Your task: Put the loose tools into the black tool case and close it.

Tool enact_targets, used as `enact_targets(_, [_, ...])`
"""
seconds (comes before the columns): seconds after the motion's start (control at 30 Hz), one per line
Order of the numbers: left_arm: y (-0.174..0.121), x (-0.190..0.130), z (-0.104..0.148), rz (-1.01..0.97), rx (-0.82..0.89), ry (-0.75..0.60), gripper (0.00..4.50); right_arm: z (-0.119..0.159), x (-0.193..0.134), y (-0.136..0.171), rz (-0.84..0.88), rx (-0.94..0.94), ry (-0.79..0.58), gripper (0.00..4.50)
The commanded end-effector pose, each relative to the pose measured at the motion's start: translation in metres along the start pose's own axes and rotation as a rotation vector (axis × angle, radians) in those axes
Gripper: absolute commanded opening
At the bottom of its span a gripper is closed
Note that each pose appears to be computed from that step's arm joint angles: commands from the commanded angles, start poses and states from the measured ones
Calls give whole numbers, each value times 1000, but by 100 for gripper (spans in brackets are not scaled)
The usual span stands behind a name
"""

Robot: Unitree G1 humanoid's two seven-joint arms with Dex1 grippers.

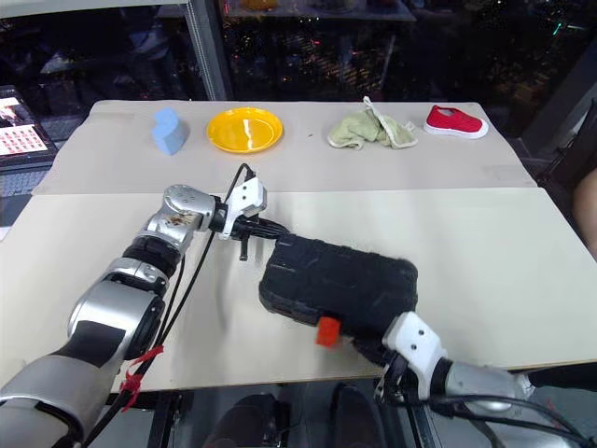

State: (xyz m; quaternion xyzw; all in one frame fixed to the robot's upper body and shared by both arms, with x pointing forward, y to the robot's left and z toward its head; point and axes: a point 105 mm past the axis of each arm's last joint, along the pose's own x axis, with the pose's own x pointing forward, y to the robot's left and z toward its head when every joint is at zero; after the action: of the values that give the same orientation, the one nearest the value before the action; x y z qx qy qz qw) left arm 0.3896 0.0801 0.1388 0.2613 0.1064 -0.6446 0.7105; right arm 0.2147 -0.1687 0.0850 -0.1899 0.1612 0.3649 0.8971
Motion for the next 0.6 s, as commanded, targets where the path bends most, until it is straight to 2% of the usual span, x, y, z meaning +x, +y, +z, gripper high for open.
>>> enact_targets(0.03, [-25,-2,6,-202,47,-7,1,18,-12,-62,-280,-70,-60,0])
enact_targets(0.13, [-35,-5,4,-238,38,-10,1,16,-15,-73,-326,-68,-56,0])
enact_targets(0.23, [-32,-10,9,-199,63,-21,1,18,-22,-77,-330,-57,-51,0])
enact_targets(0.3, [-23,-14,24,-160,72,-50,1,19,-31,-78,-329,-47,-44,0])
enact_targets(0.43, [-12,-15,73,-158,49,-183,1,26,-50,-76,-328,-5,-65,0])
enact_targets(0.53, [-25,-1,98,-246,87,-229,1,31,-57,-71,-324,38,-88,0])
enact_targets(0.6, [-42,18,95,-317,162,-189,1,31,-55,-64,-312,57,-90,0])
